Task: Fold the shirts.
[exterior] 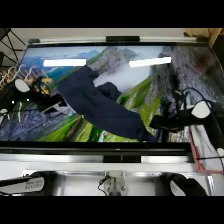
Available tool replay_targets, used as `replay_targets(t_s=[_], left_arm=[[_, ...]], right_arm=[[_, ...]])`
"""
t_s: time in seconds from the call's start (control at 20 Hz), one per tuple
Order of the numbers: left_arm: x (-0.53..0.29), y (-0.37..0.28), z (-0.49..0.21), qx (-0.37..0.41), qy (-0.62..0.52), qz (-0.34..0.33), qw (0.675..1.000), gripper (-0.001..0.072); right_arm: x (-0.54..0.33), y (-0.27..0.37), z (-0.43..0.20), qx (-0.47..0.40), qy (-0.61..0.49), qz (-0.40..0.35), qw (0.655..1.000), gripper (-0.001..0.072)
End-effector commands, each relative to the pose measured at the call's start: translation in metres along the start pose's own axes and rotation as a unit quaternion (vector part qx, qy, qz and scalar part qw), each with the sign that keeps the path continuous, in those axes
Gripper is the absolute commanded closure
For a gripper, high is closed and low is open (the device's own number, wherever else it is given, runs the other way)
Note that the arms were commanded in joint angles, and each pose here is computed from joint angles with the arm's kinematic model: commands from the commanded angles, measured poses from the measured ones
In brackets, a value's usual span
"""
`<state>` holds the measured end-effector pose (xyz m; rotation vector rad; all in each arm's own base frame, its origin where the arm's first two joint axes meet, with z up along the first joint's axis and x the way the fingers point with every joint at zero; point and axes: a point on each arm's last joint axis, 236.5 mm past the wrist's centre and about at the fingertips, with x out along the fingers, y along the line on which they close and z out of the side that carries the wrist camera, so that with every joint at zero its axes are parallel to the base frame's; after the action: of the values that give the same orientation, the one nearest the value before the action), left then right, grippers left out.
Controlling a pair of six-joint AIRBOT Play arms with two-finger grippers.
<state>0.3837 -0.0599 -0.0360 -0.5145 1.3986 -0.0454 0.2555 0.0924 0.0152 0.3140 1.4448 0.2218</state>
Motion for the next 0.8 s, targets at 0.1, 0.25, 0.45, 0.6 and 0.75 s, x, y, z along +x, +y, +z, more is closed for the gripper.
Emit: replay_targets(t_s=[0.1,0.25,0.45,0.6,0.75], left_arm=[[0.058,-0.006,0.003,-0.084,-0.038,-0.062,0.994,0.0044],[0.079,-0.03,0.013,-0.095,-0.061,-0.086,0.99,0.0116],[0.087,-0.048,0.022,-0.111,-0.084,-0.105,0.985,0.0132],[0.094,-0.045,0.02,-0.119,-0.077,-0.103,0.985,0.0345],[0.092,-0.047,0.024,-0.115,-0.082,-0.104,0.984,0.0649]], right_arm=[[0.028,0.001,0.0,0.018,0.039,0.017,0.999,0.0031],[0.035,0.005,-0.007,0.027,0.053,0.03,0.998,0.0028],[0.063,0.009,-0.042,-0.014,0.095,0.008,0.995,0.001],[0.084,0.019,-0.042,-0.019,0.069,0.004,0.997,0.0011],[0.095,0.025,-0.022,0.004,0.033,0.016,0.999,0.0013]])
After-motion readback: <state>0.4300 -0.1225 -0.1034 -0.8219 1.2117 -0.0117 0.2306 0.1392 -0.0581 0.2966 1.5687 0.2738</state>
